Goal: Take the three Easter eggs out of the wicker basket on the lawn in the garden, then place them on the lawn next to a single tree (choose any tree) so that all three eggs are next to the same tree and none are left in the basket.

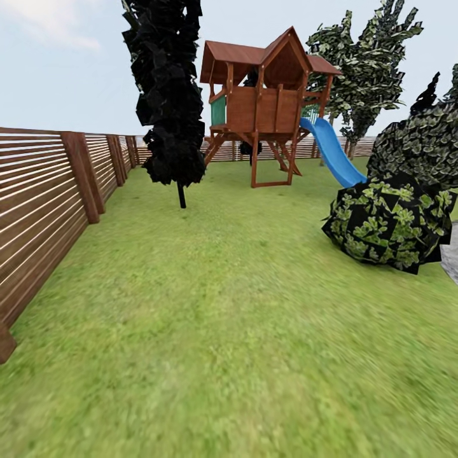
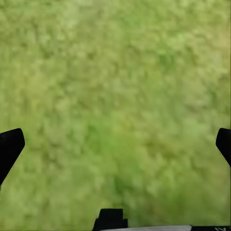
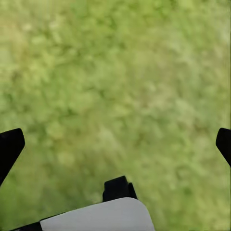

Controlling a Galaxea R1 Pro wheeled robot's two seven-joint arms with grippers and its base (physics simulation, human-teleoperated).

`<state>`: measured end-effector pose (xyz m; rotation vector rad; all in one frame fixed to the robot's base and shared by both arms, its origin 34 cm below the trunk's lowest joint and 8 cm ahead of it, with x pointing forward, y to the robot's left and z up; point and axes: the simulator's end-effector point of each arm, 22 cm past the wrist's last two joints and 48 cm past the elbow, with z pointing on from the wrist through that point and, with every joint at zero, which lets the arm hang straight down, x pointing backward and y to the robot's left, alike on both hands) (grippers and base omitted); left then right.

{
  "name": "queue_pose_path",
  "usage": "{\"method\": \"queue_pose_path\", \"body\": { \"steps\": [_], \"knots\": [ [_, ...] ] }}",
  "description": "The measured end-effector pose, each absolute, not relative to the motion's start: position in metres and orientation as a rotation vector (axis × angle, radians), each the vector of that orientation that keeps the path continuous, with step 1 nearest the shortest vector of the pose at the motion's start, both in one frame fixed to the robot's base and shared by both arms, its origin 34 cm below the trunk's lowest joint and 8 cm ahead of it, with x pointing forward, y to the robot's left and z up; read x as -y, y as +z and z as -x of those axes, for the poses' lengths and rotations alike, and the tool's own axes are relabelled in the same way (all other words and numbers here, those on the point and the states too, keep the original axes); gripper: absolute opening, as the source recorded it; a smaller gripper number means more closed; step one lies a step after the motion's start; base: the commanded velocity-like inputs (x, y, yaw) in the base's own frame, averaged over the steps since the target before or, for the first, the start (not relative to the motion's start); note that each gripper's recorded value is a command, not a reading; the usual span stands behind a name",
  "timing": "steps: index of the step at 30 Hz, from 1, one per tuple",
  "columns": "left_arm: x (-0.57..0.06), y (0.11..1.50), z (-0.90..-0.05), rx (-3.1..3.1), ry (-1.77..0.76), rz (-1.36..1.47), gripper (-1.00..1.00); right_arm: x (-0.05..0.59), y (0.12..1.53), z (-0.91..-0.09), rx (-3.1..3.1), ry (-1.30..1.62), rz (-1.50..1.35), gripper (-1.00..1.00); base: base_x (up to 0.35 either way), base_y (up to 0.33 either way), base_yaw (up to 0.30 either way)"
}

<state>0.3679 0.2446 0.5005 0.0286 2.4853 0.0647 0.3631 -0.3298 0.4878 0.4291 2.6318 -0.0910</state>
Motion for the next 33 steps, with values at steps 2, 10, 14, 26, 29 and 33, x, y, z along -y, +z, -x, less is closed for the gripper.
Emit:
{"method": "queue_pose_path", "body": {
  "steps": [2, 10, 14, 26, 29, 33],
  "knots": [
    [-0.2450, 0.5004, -0.3677, -2.486, 0.066, -0.028, 1.00, 0.3303, 0.4879, -0.3631, -2.632, -0.092, -0.429, 1.00, 0.334, 0.000, 0.000],
    [-0.2460, 0.5007, -0.3684, -2.484, 0.067, -0.027, 1.00, 0.3313, 0.4881, -0.3632, -2.631, -0.094, -0.430, 1.00, 0.334, 0.000, 0.000],
    [-0.2462, 0.5007, -0.3683, -2.484, 0.068, -0.026, 1.00, 0.3314, 0.4883, -0.3635, -2.629, -0.094, -0.430, 1.00, 0.334, 0.000, 0.000],
    [-0.2464, 0.5006, -0.3681, -2.484, 0.068, -0.026, 1.00, 0.3319, 0.4884, -0.3637, -2.630, -0.094, -0.429, 1.00, 0.334, 0.000, 0.000],
    [-0.2464, 0.5007, -0.3682, -2.484, 0.068, -0.026, 1.00, 0.3320, 0.4884, -0.3638, -2.630, -0.094, -0.428, 1.00, 0.334, 0.000, 0.000],
    [-0.2464, 0.5008, -0.3683, -2.483, 0.068, -0.026, 1.00, 0.3311, 0.4884, -0.3639, -2.629, -0.092, -0.428, 1.00, 0.334, 0.000, 0.000]
  ]
}}
